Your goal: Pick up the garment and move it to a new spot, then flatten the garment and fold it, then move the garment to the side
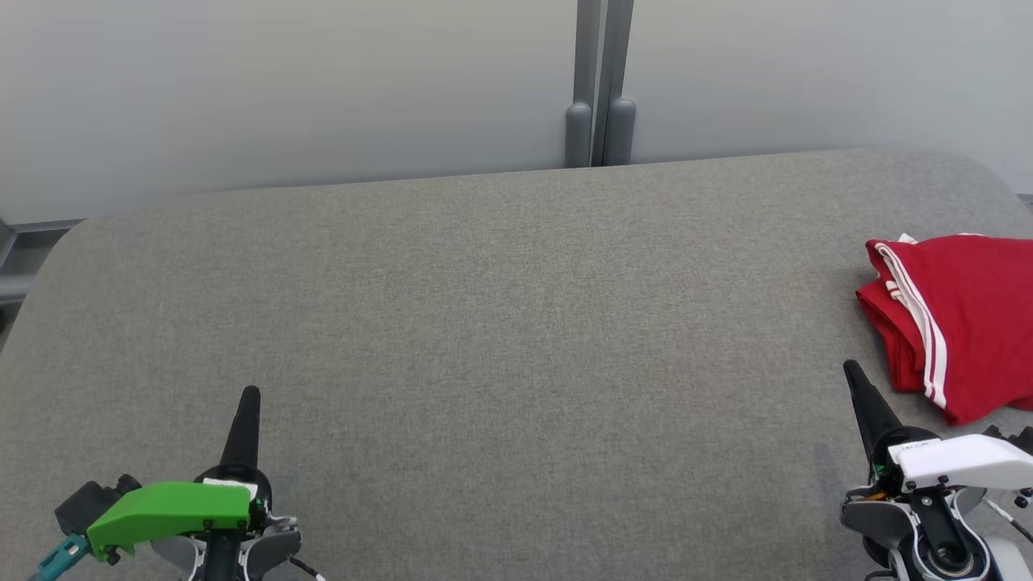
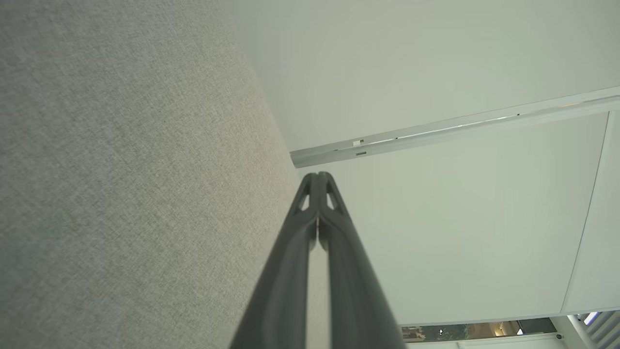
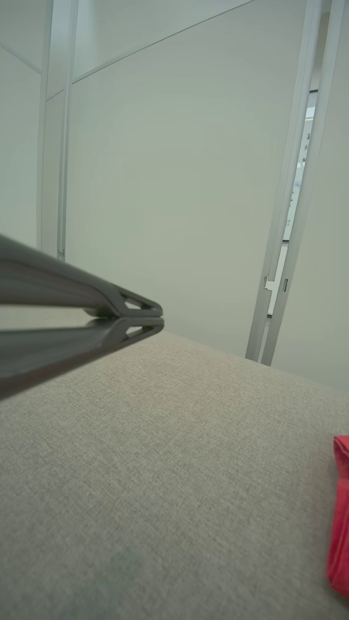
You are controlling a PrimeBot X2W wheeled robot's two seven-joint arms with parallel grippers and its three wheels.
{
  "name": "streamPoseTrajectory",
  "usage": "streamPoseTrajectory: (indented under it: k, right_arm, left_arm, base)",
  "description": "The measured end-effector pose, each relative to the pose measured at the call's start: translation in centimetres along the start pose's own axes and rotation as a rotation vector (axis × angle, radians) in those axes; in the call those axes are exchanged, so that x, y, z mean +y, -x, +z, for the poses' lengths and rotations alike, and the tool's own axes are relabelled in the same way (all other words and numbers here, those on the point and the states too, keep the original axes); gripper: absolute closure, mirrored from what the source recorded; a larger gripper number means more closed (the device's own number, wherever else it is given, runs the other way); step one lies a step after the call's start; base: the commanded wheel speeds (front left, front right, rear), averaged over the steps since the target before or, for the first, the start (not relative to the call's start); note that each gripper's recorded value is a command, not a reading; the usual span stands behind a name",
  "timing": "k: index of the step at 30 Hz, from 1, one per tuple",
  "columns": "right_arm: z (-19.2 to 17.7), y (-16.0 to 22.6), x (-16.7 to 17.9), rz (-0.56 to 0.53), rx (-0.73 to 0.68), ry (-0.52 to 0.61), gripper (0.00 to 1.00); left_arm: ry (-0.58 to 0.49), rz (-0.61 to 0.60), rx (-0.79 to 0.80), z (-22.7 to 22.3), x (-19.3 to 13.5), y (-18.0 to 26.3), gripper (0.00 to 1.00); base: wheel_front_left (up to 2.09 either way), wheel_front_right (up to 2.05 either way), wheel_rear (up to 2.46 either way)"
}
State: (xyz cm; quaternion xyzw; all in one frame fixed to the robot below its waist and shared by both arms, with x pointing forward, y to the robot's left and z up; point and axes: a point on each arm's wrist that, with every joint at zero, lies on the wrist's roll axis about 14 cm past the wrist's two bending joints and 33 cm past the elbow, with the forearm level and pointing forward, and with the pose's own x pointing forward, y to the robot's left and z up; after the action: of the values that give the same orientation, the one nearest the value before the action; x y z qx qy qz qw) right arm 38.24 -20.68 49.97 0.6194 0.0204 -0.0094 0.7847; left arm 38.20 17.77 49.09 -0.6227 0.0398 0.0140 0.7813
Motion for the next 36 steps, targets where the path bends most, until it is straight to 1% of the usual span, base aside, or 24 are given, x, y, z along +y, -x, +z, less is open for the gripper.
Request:
streamPoseTrajectory:
  k: [31,36]
  right_arm:
    - [1.2,-0.4,0.2,0.027,-0.026,-0.221,1.00]
    - [1.3,-0.5,0.2,0.031,-0.028,-0.237,1.00]
  left_arm:
    - [0.212,-0.057,-0.021,0.6,-1.1,-0.8,1.00]
    - [0.226,-0.061,-0.022,0.6,-1.2,-0.9,1.00]
  base:
    - [0.00,0.00,0.00]
    - [0.00,0.00,0.00]
